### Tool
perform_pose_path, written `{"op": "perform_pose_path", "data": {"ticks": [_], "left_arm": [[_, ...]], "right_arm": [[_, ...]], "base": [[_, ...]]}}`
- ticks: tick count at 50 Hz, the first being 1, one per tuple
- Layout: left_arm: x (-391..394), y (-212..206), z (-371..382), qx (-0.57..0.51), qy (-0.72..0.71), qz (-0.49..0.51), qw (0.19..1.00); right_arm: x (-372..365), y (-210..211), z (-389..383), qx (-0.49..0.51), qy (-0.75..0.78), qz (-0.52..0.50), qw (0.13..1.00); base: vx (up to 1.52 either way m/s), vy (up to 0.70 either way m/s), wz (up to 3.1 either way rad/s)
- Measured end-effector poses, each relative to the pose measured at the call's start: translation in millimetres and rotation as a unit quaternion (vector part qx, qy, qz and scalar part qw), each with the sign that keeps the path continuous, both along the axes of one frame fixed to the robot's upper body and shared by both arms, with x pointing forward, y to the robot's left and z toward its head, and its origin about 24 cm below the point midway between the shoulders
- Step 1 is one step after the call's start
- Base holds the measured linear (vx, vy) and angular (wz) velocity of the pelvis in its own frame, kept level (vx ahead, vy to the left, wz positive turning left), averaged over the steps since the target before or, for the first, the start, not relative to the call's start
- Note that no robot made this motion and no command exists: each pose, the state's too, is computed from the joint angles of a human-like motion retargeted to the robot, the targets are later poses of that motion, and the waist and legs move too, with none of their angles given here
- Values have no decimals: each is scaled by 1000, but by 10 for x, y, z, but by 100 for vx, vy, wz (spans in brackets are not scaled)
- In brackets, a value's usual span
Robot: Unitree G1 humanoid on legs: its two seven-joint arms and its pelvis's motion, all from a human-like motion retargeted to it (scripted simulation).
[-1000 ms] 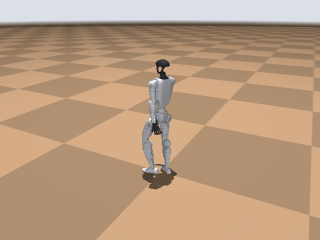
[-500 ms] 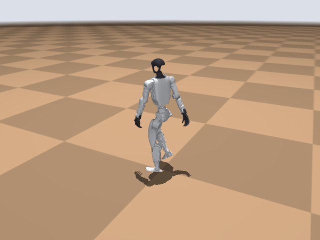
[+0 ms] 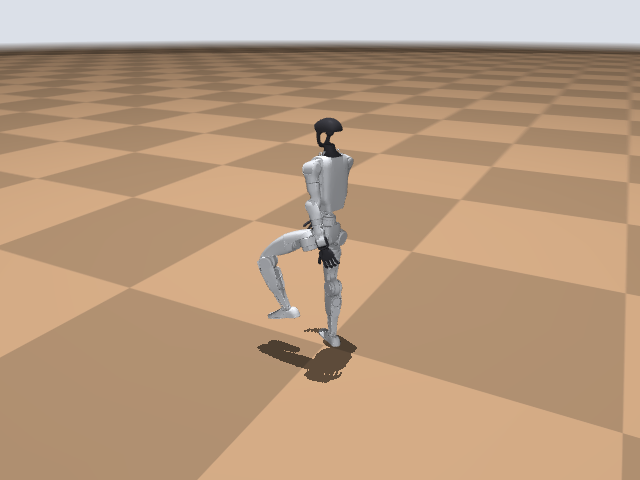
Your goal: In place motions
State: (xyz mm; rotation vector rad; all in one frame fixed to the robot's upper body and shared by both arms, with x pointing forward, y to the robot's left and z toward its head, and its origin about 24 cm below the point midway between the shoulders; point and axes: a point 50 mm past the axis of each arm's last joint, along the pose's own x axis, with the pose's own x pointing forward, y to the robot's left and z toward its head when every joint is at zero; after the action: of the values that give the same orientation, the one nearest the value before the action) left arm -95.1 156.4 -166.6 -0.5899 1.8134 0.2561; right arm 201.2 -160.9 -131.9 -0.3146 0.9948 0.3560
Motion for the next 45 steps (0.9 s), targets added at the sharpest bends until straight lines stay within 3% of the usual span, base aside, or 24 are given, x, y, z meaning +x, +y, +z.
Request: {"op": "perform_pose_path", "data": {"ticks": [6, 13, 23, 30, 35, 40, 45], "left_arm": [[-320, -2, 101, -9, 50, -20, 999], [-305, 39, 86, 11, 44, -19, 999], [673, 286, -95, 92, -49, -42, 994], [2599, 535, 217, 117, -320, -148, 928], [3125, 403, 449, 145, -424, -133, 884], [3346, 305, 585, 129, -476, -118, 862], [3037, 296, 390, 123, -428, -145, 884]], "right_arm": [[196, 232, 140, 60, -48, 9, 997], [-261, 157, -111, 34, 17, 12, 999], [-2140, -454, -450, -56, 321, -64, 943], [-2916, -691, -276, -74, 418, -232, 875], [-3449, -773, -66, -104, 500, -260, 819], [-3404, -745, -97, -98, 485, -259, 829], [-3031, -708, -236, -82, 443, -234, 862]], "base": [[2, -3, -39], [10, -2, 25], [19, 0, -9], [-33, 12, 16], [6, 4, 29], [3, 2, -13], [11, 4, -66]]}}
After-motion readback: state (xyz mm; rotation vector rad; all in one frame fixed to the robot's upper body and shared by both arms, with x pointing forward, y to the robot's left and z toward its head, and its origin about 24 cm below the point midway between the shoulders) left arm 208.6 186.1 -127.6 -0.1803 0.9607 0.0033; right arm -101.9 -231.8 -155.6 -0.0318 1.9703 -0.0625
